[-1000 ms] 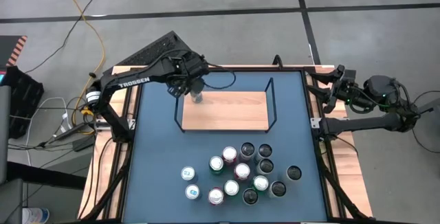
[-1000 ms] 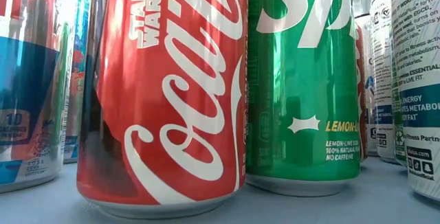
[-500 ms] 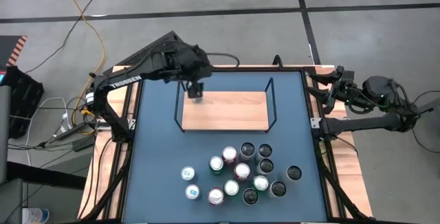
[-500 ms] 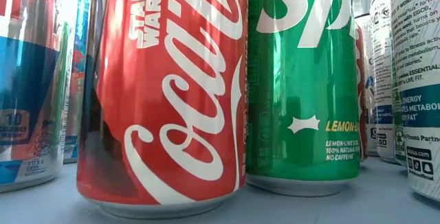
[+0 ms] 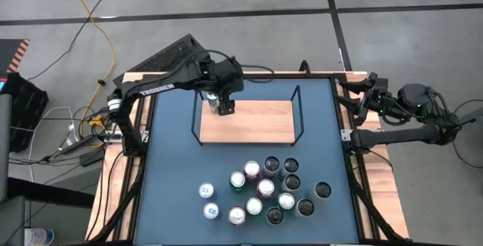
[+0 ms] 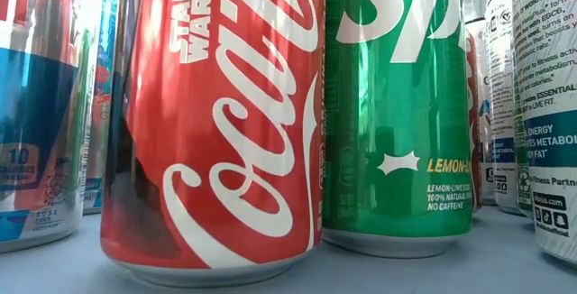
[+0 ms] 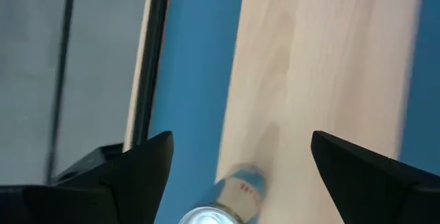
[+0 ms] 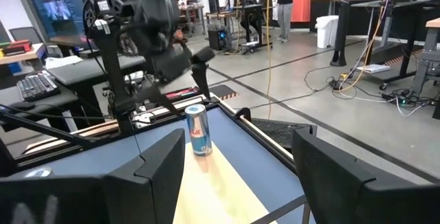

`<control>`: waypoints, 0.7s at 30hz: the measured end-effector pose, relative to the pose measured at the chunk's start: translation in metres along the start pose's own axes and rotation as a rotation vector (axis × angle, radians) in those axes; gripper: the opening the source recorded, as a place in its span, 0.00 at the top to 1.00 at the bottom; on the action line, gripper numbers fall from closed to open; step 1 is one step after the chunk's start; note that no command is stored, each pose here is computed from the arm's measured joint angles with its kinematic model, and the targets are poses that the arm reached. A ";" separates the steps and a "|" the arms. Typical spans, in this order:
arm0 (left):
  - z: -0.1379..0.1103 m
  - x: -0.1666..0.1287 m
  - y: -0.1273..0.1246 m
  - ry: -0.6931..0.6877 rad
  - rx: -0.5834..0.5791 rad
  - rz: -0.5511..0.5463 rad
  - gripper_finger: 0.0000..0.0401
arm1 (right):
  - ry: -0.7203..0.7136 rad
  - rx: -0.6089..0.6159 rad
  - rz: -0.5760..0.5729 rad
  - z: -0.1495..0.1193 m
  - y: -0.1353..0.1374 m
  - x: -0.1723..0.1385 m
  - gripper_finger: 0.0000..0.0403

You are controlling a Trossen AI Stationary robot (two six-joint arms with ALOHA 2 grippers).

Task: Place canned beverage on shelf
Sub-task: Put the top blue soda can on the shelf

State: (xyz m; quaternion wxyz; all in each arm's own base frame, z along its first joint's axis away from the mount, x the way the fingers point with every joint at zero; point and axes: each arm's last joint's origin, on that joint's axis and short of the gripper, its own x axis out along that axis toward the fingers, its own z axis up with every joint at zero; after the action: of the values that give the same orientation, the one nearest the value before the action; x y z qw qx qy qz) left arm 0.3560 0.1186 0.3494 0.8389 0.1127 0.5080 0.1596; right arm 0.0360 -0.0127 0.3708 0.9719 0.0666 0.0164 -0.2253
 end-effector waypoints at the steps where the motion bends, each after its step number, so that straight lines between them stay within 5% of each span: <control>1: -0.001 0.005 -0.002 0.027 0.024 0.001 0.17 | 0.000 0.000 0.000 0.000 0.000 0.000 0.35; 9: -0.005 0.042 -0.012 0.168 0.132 -0.042 0.18 | 0.000 0.031 0.000 0.000 0.000 0.000 0.35; 21: -0.019 0.049 0.004 0.261 0.162 -0.083 0.22 | 0.001 0.034 0.000 0.000 0.000 0.000 0.35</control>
State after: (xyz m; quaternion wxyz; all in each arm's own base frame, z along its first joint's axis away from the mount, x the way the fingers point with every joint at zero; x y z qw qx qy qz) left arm 0.3600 0.1418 0.3019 0.7598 0.1371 0.6281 0.0966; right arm 0.0360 -0.0127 0.3707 0.9706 0.0832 0.0131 -0.2256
